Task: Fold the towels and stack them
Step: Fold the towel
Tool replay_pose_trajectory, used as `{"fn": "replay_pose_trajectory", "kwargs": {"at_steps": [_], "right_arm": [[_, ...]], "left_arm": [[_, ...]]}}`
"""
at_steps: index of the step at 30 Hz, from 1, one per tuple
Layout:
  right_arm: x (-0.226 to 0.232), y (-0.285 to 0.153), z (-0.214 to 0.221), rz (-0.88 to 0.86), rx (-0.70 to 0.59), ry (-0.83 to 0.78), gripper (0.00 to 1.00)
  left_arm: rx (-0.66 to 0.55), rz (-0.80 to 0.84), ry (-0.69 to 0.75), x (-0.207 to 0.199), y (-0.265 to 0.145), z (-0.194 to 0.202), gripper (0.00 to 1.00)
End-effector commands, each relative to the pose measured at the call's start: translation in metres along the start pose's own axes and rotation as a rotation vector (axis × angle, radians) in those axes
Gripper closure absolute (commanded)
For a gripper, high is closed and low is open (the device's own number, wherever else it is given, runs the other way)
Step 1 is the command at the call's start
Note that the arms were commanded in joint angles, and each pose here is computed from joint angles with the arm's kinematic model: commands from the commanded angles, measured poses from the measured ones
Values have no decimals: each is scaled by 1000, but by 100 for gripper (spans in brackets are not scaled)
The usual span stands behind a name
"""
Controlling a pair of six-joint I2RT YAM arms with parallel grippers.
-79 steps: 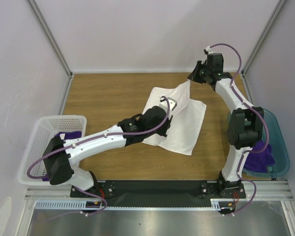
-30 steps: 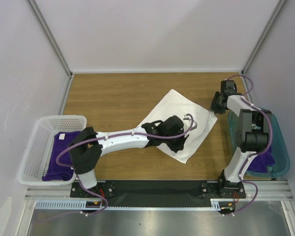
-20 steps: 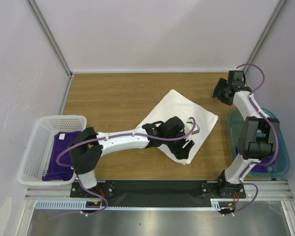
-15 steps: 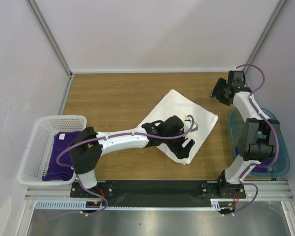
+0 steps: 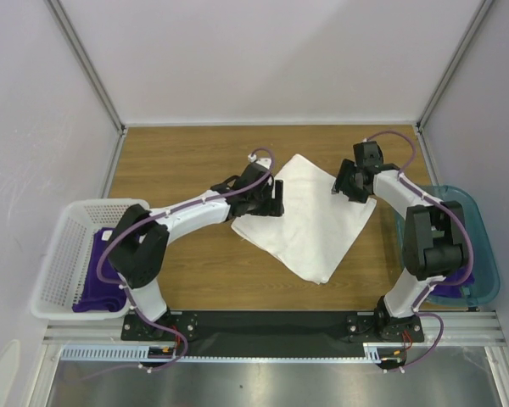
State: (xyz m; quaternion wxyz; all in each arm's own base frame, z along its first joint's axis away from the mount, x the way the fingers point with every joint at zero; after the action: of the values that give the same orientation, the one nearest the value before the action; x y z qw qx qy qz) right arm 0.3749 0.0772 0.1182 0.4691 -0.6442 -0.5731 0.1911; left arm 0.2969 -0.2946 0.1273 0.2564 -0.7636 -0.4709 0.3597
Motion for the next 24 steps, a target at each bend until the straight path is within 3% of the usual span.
{"fn": "replay_pose_trajectory", "kwargs": {"at_steps": [1, 2, 8, 20, 24], "right_arm": [[-4, 1, 4, 42, -9, 41, 37], [-3, 4, 7, 46, -2, 37, 37], [-2, 27, 19, 55, 41, 18, 39], [51, 76, 12, 3, 86, -90, 40], [80, 94, 2, -101, 104, -118, 40]], "left_arm": [[-39, -55, -75, 11, 18, -9, 26], [-28, -76, -83, 16, 20, -9, 33], [70, -205, -100, 47, 24, 31, 49], [174, -377, -101, 91, -9, 90, 55], [210, -364, -104, 93, -23, 106, 55]]}}
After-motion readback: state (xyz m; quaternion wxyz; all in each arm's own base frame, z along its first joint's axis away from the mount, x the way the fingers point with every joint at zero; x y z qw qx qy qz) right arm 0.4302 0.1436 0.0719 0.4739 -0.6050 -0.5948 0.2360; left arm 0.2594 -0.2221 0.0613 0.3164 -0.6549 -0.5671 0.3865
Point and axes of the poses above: each gripper's point midway between its finger pads, its own y axis out along the fingers, its own x axis along the line the jaws close on, z = x × y, the point moved 5 cm from there along -y, back along the fingers, and after that the axes turned 1 degree about y, right-handed, at the moved point
